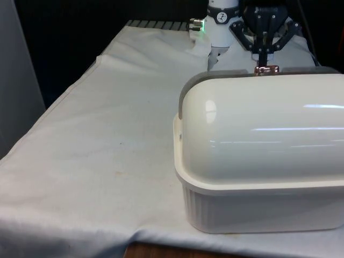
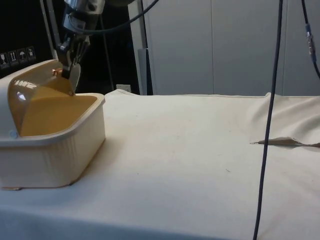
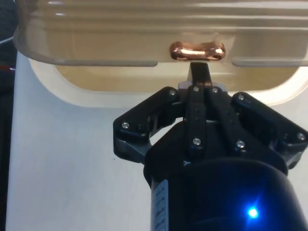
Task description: Open the lid, then close it.
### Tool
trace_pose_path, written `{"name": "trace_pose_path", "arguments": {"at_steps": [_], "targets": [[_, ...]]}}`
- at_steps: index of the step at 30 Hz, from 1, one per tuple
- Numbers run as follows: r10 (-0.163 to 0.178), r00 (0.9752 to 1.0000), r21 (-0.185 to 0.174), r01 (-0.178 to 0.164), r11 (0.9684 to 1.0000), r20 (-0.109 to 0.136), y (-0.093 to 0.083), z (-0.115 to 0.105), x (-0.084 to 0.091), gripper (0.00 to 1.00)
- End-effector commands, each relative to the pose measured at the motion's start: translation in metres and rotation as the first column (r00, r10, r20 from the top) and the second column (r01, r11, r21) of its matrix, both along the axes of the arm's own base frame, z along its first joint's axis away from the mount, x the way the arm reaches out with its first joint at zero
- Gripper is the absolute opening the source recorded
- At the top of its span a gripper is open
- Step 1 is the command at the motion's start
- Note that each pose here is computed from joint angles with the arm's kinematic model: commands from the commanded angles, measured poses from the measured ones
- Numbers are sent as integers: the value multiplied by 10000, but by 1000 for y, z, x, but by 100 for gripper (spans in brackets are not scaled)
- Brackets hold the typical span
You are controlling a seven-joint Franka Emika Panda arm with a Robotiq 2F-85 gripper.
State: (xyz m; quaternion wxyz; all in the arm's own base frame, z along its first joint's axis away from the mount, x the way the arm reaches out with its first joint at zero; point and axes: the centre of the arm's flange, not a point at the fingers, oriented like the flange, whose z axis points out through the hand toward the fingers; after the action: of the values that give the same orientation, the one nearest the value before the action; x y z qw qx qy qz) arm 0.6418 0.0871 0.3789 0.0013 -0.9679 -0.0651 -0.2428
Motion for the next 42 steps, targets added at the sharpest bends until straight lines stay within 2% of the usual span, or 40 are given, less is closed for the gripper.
{"name": "trace_pose_path", "arguments": {"at_steps": [1,2,3,11,12,13,19,20,21,28,29,30,42], "targets": [[-69,10000,-24,69,10000,37,-1,0,2,0],[-101,9999,-3,102,9999,116,-1,3,4,0],[-24,10000,16,24,10000,79,0,3,2,0],[-260,9984,82,256,9996,506,-2,14,14,0],[-162,9991,107,158,9998,395,0,13,12,0],[-265,9982,96,260,9996,545,-1,15,15,0],[-391,9959,184,377,9991,820,-1,22,23,0],[-306,9970,217,291,9993,718,1,21,21,0],[-416,9955,194,401,9990,850,-2,23,24,0],[-490,9945,218,472,9986,930,-2,36,30,0],[-411,9944,276,386,9989,975,-1,35,30,0],[-517,9943,234,497,9985,928,-3,39,30,0],[-652,9946,292,630,9976,811,-2,75,40,0]]}}
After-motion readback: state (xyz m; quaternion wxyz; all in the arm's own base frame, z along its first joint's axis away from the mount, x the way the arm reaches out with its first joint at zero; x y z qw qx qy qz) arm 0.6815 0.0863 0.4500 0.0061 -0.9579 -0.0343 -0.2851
